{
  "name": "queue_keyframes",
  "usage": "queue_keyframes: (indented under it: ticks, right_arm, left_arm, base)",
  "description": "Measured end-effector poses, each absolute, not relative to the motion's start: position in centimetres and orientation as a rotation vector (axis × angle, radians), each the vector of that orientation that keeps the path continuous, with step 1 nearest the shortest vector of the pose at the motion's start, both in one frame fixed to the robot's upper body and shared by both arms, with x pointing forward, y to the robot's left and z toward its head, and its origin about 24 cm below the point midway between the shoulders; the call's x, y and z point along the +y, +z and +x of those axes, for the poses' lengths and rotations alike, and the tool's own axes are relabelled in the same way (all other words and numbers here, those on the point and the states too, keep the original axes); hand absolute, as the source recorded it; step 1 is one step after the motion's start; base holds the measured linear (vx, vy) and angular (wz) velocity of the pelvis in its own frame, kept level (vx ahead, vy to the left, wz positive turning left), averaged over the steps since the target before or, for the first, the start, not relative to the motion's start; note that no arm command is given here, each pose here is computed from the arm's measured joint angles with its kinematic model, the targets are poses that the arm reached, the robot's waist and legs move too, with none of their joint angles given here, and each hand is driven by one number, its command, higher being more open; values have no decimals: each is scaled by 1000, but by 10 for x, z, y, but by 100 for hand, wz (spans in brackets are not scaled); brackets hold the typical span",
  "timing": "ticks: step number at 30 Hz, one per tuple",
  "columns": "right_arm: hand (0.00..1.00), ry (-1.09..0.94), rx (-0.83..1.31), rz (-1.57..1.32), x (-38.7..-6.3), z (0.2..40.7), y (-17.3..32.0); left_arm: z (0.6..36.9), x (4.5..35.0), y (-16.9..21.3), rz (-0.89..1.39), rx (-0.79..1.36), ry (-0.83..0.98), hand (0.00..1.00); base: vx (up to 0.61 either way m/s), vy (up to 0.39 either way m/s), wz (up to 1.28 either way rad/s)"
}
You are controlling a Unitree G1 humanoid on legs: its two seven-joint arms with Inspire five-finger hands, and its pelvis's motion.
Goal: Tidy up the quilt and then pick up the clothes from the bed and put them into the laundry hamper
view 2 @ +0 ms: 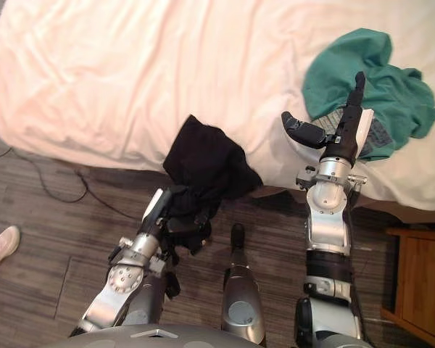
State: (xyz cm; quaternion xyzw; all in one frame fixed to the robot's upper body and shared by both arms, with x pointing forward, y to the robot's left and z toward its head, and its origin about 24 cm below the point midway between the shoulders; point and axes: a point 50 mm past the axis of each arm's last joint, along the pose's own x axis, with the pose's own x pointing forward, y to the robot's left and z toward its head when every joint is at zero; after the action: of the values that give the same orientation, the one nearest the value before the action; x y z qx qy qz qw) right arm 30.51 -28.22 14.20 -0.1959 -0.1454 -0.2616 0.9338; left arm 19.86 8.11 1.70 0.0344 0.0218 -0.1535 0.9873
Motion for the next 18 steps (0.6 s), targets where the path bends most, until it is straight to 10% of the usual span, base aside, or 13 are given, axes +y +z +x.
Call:
queue_keyframes:
  ticks: [8, 18]
  right_arm:
    - [100, -740, -220, -571, -357, 343, 230]
    - [100, -814, -285, -546, -360, 339, 279]
  left_arm:
    - [193, 106, 43, -144, -59, -288, 0]
    - [183, 111, 35, -213, -17, -268, 0]
  base:
    - [-103, 37, 9]
    - [5, -3, -1]
